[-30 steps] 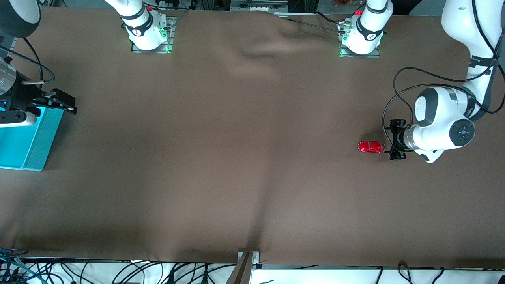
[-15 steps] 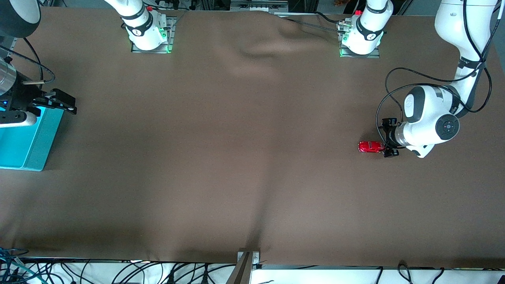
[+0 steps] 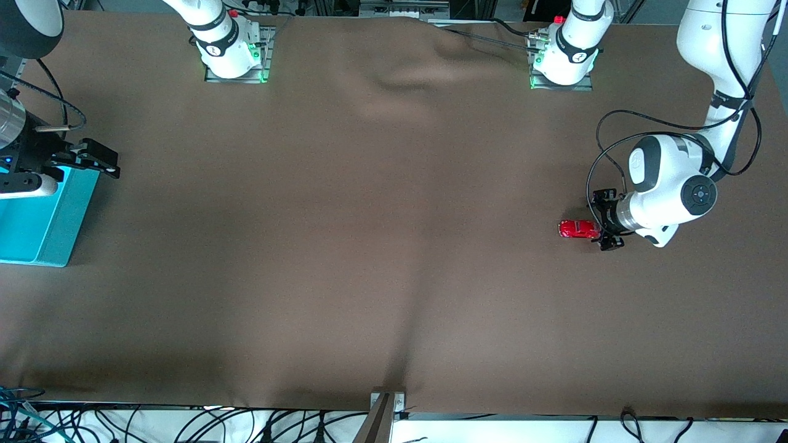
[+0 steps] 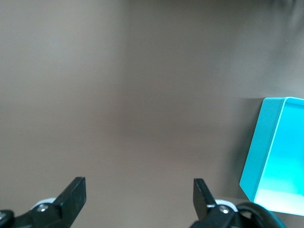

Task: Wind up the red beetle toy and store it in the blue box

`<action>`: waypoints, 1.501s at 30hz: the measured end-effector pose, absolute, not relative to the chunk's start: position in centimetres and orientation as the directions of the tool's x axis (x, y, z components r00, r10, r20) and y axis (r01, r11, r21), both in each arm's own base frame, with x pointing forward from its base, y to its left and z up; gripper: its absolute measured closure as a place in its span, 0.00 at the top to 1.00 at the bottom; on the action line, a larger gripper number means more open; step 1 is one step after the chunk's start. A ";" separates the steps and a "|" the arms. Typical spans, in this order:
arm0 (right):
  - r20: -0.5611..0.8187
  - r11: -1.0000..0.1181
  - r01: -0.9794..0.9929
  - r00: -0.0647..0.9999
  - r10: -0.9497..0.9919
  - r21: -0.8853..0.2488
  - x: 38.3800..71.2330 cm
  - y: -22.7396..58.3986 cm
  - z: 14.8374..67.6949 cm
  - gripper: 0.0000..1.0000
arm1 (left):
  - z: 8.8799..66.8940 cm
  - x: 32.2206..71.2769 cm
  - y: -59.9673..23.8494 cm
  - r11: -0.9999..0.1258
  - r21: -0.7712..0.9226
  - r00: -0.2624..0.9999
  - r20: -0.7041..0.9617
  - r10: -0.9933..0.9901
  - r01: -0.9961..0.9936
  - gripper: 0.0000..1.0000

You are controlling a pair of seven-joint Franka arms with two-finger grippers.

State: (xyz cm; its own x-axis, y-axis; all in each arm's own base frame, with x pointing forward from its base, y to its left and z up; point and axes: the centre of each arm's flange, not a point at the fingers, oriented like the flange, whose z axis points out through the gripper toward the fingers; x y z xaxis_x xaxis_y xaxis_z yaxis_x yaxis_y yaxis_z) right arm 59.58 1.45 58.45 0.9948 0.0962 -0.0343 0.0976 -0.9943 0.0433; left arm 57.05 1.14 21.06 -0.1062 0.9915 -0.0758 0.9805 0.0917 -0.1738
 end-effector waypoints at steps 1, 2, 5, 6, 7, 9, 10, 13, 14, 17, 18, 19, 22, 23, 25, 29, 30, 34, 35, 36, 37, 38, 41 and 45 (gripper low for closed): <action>-0.034 -0.994 0.098 0.995 0.096 0.043 59.6 1.5 58.4 1.00 | 20.8 57.0 1.1 0.092 -0.177 -0.106 -0.076 0.991 0.980 1.00; -0.034 -0.994 0.098 0.995 0.096 0.043 59.6 1.5 58.4 1.00 | 20.6 57.0 1.1 0.091 -0.179 -0.106 -0.076 0.991 0.980 1.00; -0.034 -0.994 0.098 0.995 0.096 0.043 59.6 1.5 58.4 1.00 | 19.8 57.0 0.9 0.091 -0.179 -0.106 -0.077 0.991 0.980 1.00; -0.034 -0.994 0.098 0.995 0.096 0.043 59.6 1.5 58.4 1.00 | 19.8 57.0 0.9 0.091 -0.178 -0.106 -0.077 0.991 0.980 1.00; -0.034 -0.994 0.098 0.995 0.096 0.043 59.6 1.5 58.4 1.00 | 19.8 57.0 0.9 0.091 -0.177 -0.106 -0.077 0.991 0.980 1.00; -0.034 -0.994 0.098 0.995 0.096 0.043 59.6 1.5 58.4 1.00 | 19.7 57.0 0.9 0.093 -0.172 -0.107 -0.077 0.991 0.981 1.00; -0.034 -0.994 0.098 0.995 0.096 0.043 59.6 1.5 58.4 1.00 | 19.7 57.1 0.9 0.094 -0.169 -0.108 -0.077 0.991 0.981 1.00; -0.034 -0.994 0.098 0.995 0.096 0.043 59.6 1.5 58.4 1.00 | 19.4 57.1 0.9 0.096 -0.163 -0.110 -0.077 0.991 0.982 1.00; -0.034 -0.994 0.098 0.995 0.096 0.043 59.6 1.5 58.4 1.00 | 19.3 57.1 0.9 0.097 -0.162 -0.110 -0.077 0.991 0.982 1.00; -0.034 -0.994 0.098 0.995 0.096 0.043 59.6 1.5 58.4 1.00 | 18.9 57.1 0.8 0.098 -0.163 -0.112 -0.077 0.991 0.982 1.00; -0.034 -0.994 0.098 0.995 0.096 0.043 59.6 1.5 58.4 1.00 | 18.8 57.1 0.8 0.099 -0.164 -0.113 -0.077 0.991 0.981 1.00; -0.034 -0.994 0.098 0.995 0.096 0.043 59.6 1.5 58.4 1.00 | 18.7 57.1 0.8 0.099 -0.165 -0.113 -0.077 0.991 0.981 0.97; -0.034 -0.994 0.098 0.995 0.096 0.043 59.6 1.5 58.4 1.00 | 18.5 57.0 0.8 0.100 -0.167 -0.114 -0.077 0.990 0.981 0.95; -0.034 -0.994 0.098 0.995 0.096 0.043 59.6 1.5 58.4 1.00 | 18.5 57.0 0.8 0.101 -0.168 -0.115 -0.077 0.990 0.981 0.95; -0.034 -0.994 0.098 0.995 0.096 0.043 59.6 1.5 58.4 1.00 | 18.3 57.0 0.8 0.101 -0.169 -0.115 -0.077 0.990 0.980 0.95; -0.034 -0.994 0.098 0.995 0.096 0.043 59.6 1.5 58.4 1.00 | 18.1 57.0 0.8 0.102 -0.170 -0.117 -0.077 0.990 0.980 0.83; -0.034 -0.994 0.098 0.995 0.096 0.043 59.6 1.5 58.4 1.00 | 18.1 57.0 0.8 0.103 -0.170 -0.117 -0.077 0.990 0.980 0.78; -0.034 -0.994 0.098 0.995 0.096 0.043 59.6 1.5 58.4 1.00 | 18.1 57.0 0.8 0.103 -0.169 -0.117 -0.077 0.990 0.980 0.60; -0.034 -0.994 0.098 0.995 0.096 0.043 59.6 1.5 58.4 1.00 | 18.1 57.0 0.8 0.103 -0.169 -0.117 -0.077 0.990 0.980 0.55; -0.034 -0.994 0.098 0.995 0.096 0.043 59.6 1.5 58.4 1.00 | 18.1 57.0 0.7 0.103 -0.167 -0.117 -0.077 0.990 0.981 0.50; -0.034 -0.994 0.098 0.995 0.096 0.043 59.6 1.5 58.4 1.00 | 18.2 57.1 0.7 0.102 -0.166 -0.116 -0.077 0.990 0.981 0.47; -0.034 -0.994 0.098 0.995 0.096 0.043 59.6 1.5 58.4 1.00 | 18.2 57.1 0.7 0.102 -0.166 -0.116 -0.077 0.990 0.981 0.47; -0.034 -0.994 0.098 0.995 0.096 0.043 59.6 1.5 58.4 1.00 | 18.2 57.1 0.6 0.101 -0.166 -0.115 -0.077 0.990 0.981 0.47; -0.034 -0.994 0.098 0.995 0.096 0.043 59.6 1.5 58.4 1.00 | 18.2 57.1 0.5 0.098 -0.164 -0.112 -0.078 0.991 0.982 0.47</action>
